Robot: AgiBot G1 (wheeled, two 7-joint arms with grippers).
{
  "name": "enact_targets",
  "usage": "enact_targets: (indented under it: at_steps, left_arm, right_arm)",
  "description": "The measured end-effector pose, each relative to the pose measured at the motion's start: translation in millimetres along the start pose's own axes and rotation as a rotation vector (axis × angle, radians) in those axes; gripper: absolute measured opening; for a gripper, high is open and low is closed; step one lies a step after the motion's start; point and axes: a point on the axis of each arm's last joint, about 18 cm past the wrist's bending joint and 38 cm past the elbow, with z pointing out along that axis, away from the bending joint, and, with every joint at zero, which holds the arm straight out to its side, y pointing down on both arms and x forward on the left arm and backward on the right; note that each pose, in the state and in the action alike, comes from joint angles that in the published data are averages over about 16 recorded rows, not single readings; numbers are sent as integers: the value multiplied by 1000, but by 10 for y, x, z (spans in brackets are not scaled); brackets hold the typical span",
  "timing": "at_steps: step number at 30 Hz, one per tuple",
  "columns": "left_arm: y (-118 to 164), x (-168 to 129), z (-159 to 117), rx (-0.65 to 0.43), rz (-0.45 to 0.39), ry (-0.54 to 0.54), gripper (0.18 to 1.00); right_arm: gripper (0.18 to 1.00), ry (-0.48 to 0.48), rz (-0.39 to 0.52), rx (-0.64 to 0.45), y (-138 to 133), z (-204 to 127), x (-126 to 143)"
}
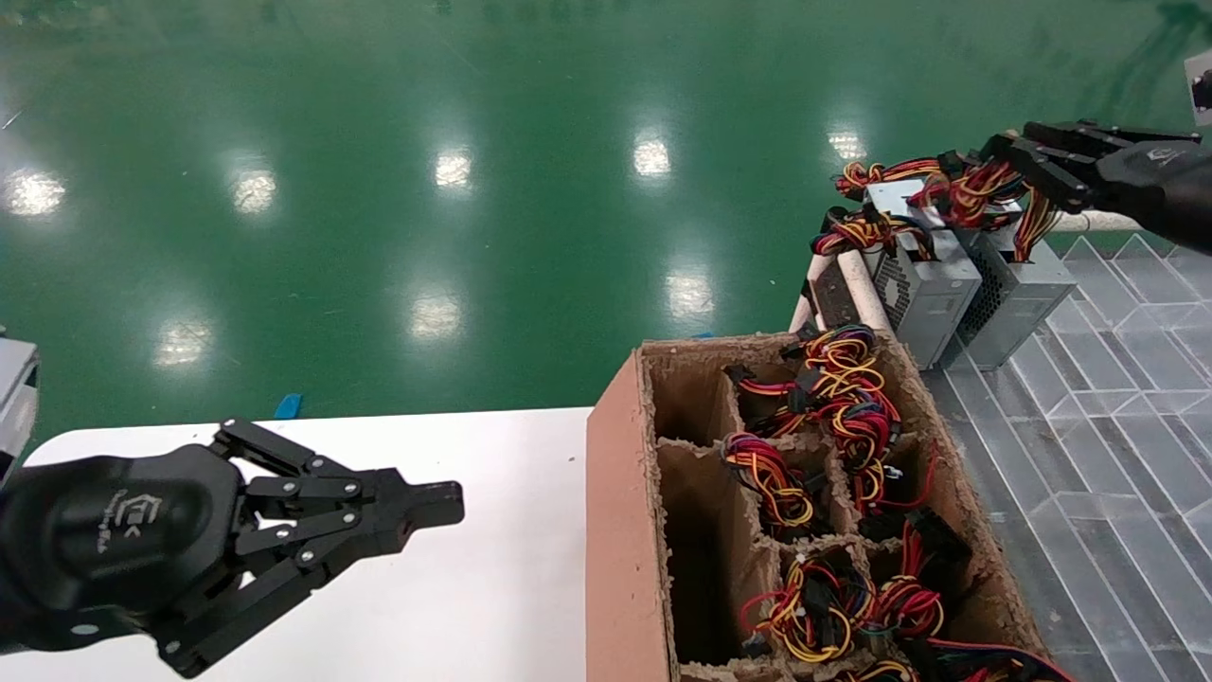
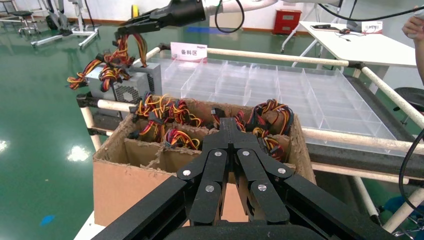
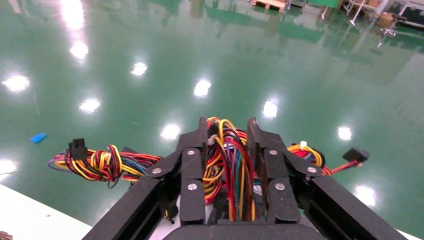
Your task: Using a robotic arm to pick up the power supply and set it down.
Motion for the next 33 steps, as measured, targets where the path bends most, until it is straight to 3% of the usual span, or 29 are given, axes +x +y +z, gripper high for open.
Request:
enact_targets:
  at_steps: [9, 15, 25, 33]
  left_arm:
    - [0, 0, 0, 0, 0, 0, 191]
    - [0, 0, 0, 0, 0, 0, 191]
    - [0, 0, 0, 0, 0, 0, 193]
    - [0, 0, 0, 0, 0, 0, 211]
  right_arm:
    - [459, -10, 30, 95, -190, 12, -22]
    - [601, -46, 47, 154, -266, 12, -105]
    - [820, -184, 53, 209, -288, -16, -425]
    - [935, -316, 55, 240, -290, -98, -745]
